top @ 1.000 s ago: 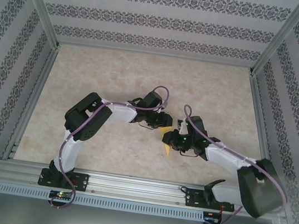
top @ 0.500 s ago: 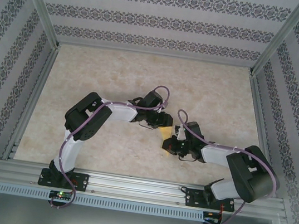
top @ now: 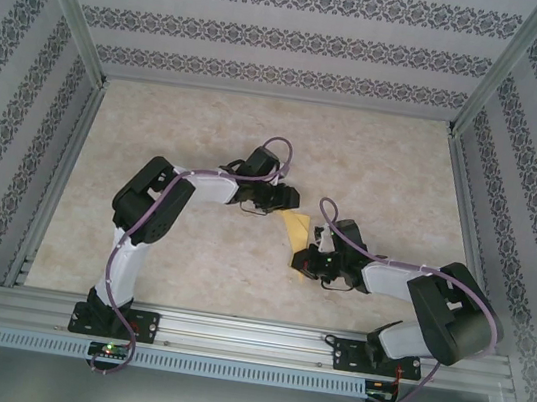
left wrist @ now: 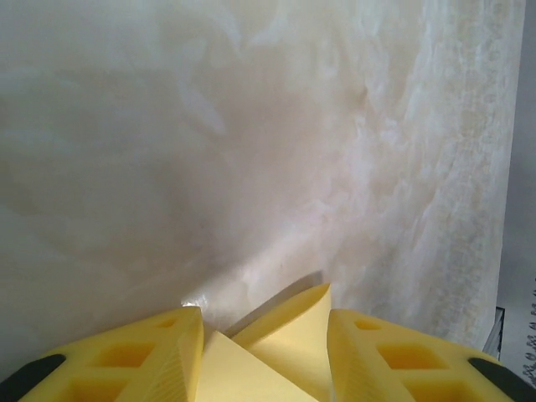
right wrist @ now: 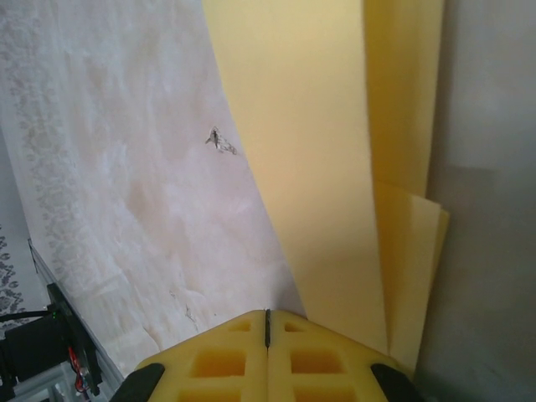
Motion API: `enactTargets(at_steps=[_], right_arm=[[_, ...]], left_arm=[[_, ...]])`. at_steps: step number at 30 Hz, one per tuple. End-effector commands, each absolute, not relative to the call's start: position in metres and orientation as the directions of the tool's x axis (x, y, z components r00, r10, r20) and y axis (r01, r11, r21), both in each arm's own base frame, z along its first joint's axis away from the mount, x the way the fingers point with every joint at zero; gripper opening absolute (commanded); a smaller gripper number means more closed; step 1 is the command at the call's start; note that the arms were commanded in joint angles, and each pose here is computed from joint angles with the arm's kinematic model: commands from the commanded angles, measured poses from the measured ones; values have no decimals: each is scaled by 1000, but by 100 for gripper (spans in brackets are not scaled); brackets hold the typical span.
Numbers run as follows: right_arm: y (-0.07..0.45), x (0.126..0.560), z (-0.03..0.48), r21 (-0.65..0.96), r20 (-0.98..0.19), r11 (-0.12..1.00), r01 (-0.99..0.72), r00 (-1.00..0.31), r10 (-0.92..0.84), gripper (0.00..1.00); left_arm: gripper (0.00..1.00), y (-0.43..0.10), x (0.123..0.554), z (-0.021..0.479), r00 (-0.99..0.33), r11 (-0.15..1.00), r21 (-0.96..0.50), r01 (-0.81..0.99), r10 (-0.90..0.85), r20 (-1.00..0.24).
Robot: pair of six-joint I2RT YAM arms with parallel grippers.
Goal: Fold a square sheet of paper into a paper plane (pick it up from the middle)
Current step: Fold the wing for the fifth time at the center of the table, then move the paper plane to the center of the table.
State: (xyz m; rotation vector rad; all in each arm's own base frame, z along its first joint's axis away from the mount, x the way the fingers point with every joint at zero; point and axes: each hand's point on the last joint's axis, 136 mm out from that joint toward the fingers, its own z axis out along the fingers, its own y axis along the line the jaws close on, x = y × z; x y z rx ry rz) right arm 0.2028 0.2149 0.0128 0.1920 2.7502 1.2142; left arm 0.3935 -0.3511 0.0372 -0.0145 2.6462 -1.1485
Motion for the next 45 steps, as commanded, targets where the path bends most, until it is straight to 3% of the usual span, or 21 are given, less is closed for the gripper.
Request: enactTargets(at_steps=[1,8,12,14,17,20,22,27,45], right_arm=[[189,159,-26,631,97,752,192,-981,169,3],[201,175,-11,674,52,723,150,-986,157,6],[225,202,29,746,-44,664,56,-990,133,10],[229,215,56,769,-119,639,3,-982,148,19],[209,229,80,732,-229,681,-18,-948,220,28],[165,235,80,648,-296,759,67,-896,332,32],[137,236,77,612,-316,779,139,-859,402,41],[113,238,77,651,-331,735,189,-801,499,48],[128,235,56,683,-260,711,168,-853,452,55]], left_arm=[[47,-316,409,15,-956,787,-614,59,-132,-261],[48,-307,407,52,-938,809,-581,91,-126,-322],[49,-297,395,67,-929,833,-545,91,-126,-347],[49,-291,386,73,-927,859,-506,83,-119,-355],[50,-284,370,78,-932,894,-443,58,-111,-346],[53,-283,355,81,-932,924,-380,41,-102,-348],[54,-290,346,81,-936,932,-360,44,-87,-340],[56,-315,333,78,-946,942,-328,76,-36,-322],[62,-345,331,65,-967,949,-306,72,-9,-254]])
